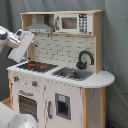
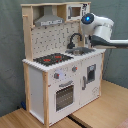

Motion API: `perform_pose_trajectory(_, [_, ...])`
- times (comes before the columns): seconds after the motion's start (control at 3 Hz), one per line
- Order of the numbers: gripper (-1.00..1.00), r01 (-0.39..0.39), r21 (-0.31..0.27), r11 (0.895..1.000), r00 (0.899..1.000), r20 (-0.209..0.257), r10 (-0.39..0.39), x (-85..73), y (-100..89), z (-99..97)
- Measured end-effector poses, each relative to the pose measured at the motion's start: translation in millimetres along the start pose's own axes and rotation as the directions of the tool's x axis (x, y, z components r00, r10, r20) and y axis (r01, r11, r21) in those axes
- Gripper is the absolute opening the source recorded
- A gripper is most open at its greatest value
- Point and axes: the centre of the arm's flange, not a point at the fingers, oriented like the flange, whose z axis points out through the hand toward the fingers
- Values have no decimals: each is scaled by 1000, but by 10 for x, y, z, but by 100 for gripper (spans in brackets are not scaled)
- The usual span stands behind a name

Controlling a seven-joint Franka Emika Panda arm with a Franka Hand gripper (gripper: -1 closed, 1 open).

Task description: Play with the kitchen

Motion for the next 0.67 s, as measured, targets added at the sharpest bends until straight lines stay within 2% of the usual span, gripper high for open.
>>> perform_pose_trajectory(0.33, [100, 54, -102, 993, 997, -52, -60, -186, -198, -231])
perform_pose_trajectory(0.67, [100, 116, -203, 972, 986, -94, -137, -340, -539, -349])
